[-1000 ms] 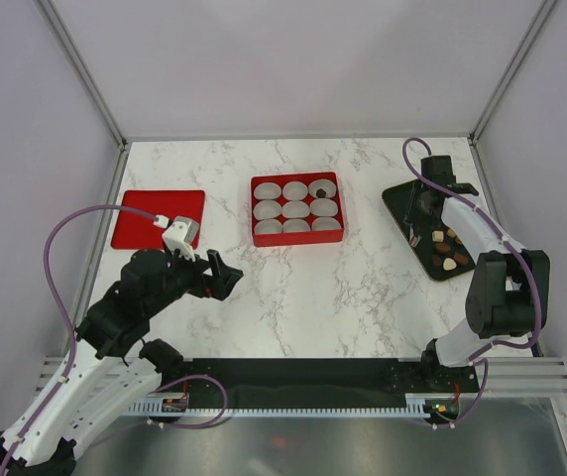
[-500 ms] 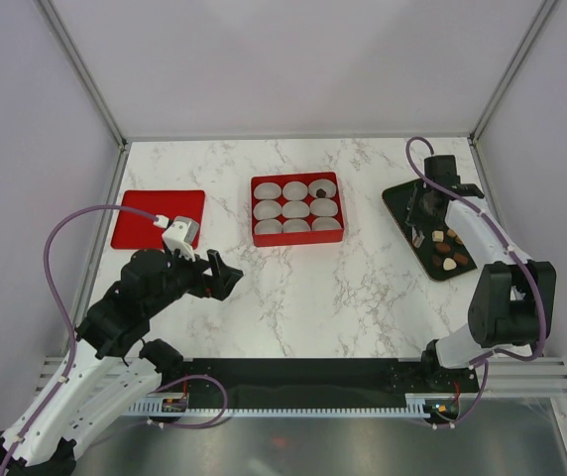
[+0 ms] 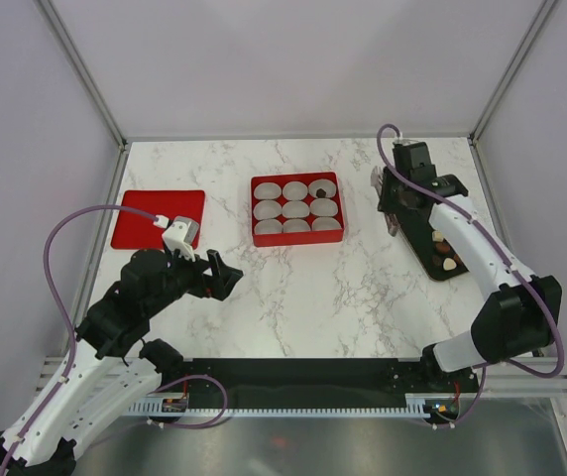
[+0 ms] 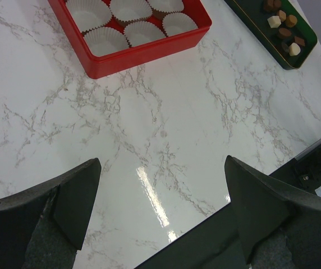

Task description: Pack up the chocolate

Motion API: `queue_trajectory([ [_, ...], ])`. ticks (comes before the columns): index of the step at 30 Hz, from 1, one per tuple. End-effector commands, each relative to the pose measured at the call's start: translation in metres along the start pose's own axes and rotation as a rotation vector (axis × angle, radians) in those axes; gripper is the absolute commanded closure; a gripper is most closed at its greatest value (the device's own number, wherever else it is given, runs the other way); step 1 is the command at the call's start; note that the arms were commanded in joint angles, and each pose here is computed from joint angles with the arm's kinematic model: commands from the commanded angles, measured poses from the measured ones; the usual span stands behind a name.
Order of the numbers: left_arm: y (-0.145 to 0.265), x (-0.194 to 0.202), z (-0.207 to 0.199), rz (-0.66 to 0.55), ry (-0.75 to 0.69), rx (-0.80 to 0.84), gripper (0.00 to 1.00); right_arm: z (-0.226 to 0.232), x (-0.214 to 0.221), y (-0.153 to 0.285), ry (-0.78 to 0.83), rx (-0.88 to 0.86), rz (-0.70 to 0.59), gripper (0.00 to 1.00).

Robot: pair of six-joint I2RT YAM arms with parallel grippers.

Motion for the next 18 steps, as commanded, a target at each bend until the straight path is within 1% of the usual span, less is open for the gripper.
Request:
queue_trajectory([
  [1, 0.000, -0.002, 0.000, -0.013, 0.003, -0.004, 0.00, 0.057, -0.013, 0.034, 0.025, -0.144, -0.096, 0.66],
  [5, 0.001, -0.002, 0.001, -0.017, 0.005, -0.006, 0.00, 0.104, 0.004, 0.034, 0.085, -0.223, -0.086, 0.66],
  [6, 0.001, -0.002, 0.001, -0.019, 0.005, -0.008, 0.00, 0.118, 0.016, 0.028, 0.116, -0.232, -0.061, 0.66],
  [8, 0.002, -0.002, 0.001, -0.021, 0.003, -0.010, 0.00, 0.134, 0.020, 0.026, 0.139, -0.236, -0.076, 0.66],
  [9, 0.002, -0.003, 0.001, -0.023, 0.005, -0.010, 0.00, 0.144, 0.031, 0.019, 0.170, -0.230, -0.059, 0.66],
  [10, 0.002, -0.002, 0.001, -0.021, 0.005, -0.010, 0.00, 0.151, 0.031, 0.019, 0.176, -0.228, -0.073, 0.66],
  [11, 0.002, -0.003, 0.001, -0.023, 0.005, -0.010, 0.00, 0.156, 0.037, 0.010, 0.194, -0.219, -0.061, 0.66],
  [13, 0.002, -0.003, 0.001, -0.024, 0.005, -0.011, 0.00, 0.169, 0.046, 0.009, 0.219, -0.235, -0.056, 0.66],
  [18, 0.003, -0.003, 0.002, -0.028, 0.005, -0.016, 0.00, 0.182, 0.055, -0.009, 0.259, -0.212, -0.056, 0.65],
])
Point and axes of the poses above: each gripper's point midway between its finger pads, its own y axis back along the fingers, its own z axis along the line the jaws close on, x = y × z, the point moved 4 cm from there along y, back along the fingers, and after that the axes turned 14 degrees about -y, right-handed, at the moved point
